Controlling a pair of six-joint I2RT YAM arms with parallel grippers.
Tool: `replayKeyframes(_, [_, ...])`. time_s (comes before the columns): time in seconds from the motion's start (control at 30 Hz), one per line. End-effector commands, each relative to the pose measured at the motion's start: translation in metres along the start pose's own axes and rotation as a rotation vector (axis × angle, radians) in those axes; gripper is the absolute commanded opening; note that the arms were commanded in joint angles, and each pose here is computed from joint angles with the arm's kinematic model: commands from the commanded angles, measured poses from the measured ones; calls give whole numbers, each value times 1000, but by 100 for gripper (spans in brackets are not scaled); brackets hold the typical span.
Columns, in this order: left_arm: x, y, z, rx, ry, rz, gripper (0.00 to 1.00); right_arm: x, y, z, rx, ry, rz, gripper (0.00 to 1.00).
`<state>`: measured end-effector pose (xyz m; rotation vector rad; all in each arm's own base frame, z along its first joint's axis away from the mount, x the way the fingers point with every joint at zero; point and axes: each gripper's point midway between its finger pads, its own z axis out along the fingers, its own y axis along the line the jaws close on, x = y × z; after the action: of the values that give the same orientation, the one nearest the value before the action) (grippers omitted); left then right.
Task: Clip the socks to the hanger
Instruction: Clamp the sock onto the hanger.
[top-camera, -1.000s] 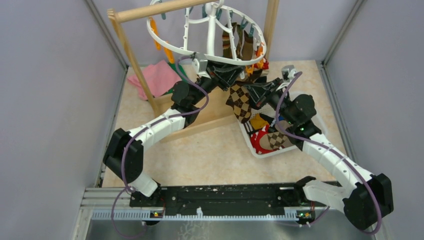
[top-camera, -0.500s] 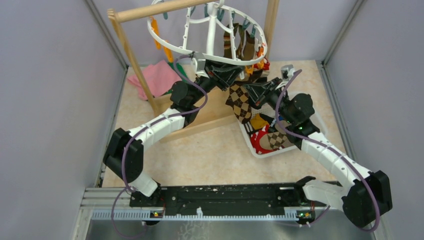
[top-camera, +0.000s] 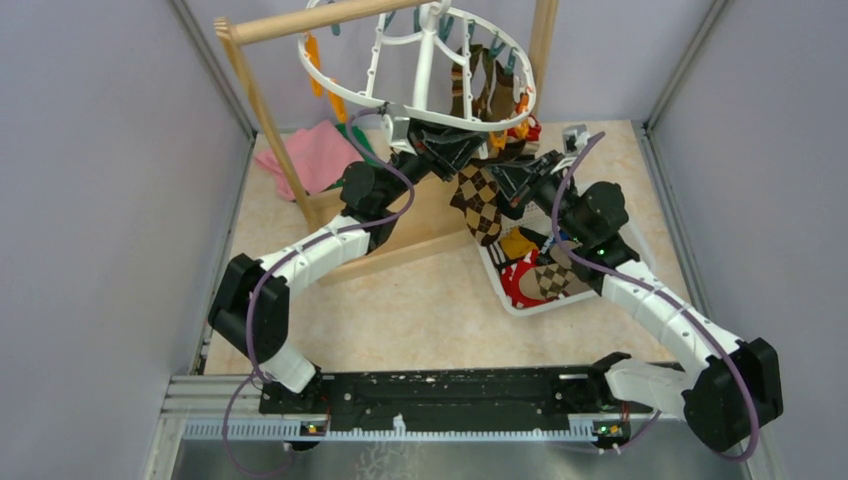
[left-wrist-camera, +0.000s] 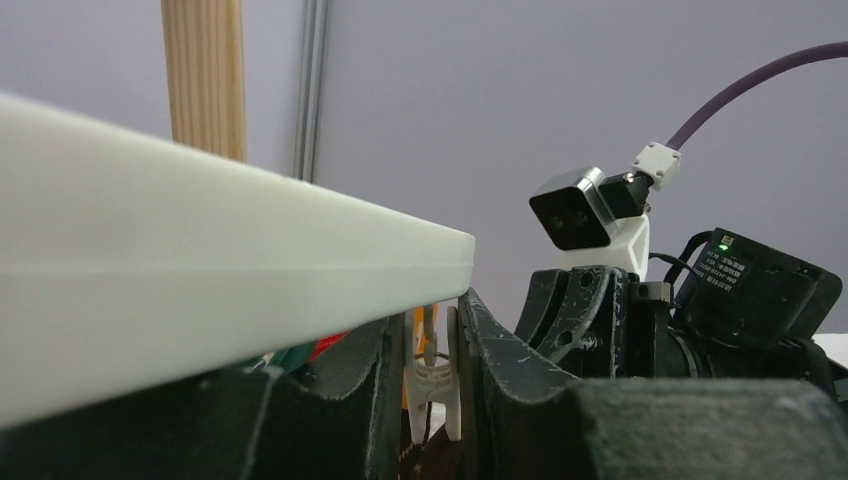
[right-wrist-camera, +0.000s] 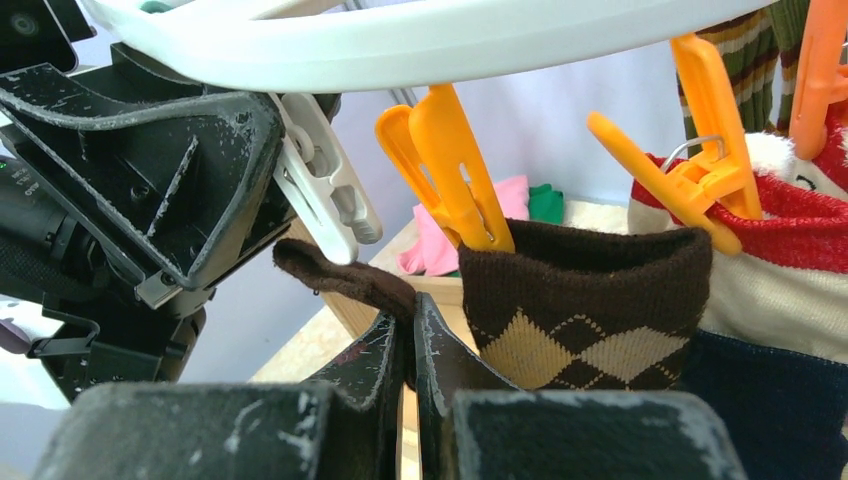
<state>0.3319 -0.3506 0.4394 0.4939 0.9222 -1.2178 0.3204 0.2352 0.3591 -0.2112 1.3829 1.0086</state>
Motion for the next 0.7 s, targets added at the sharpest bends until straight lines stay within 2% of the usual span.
replayKeyframes(0.0, [-12, -5, 3, 38, -40, -5, 23, -37, 9, 7, 1, -93, 8, 0])
replayKeyframes(0.4, [-10, -5, 3, 49, -36, -20, 22, -40, 3, 11, 45, -96, 71, 0])
replayKeyframes(0.67, [-14, -6, 2, 76, -49, -27, 23, -21, 2, 14, 36, -21, 112, 0])
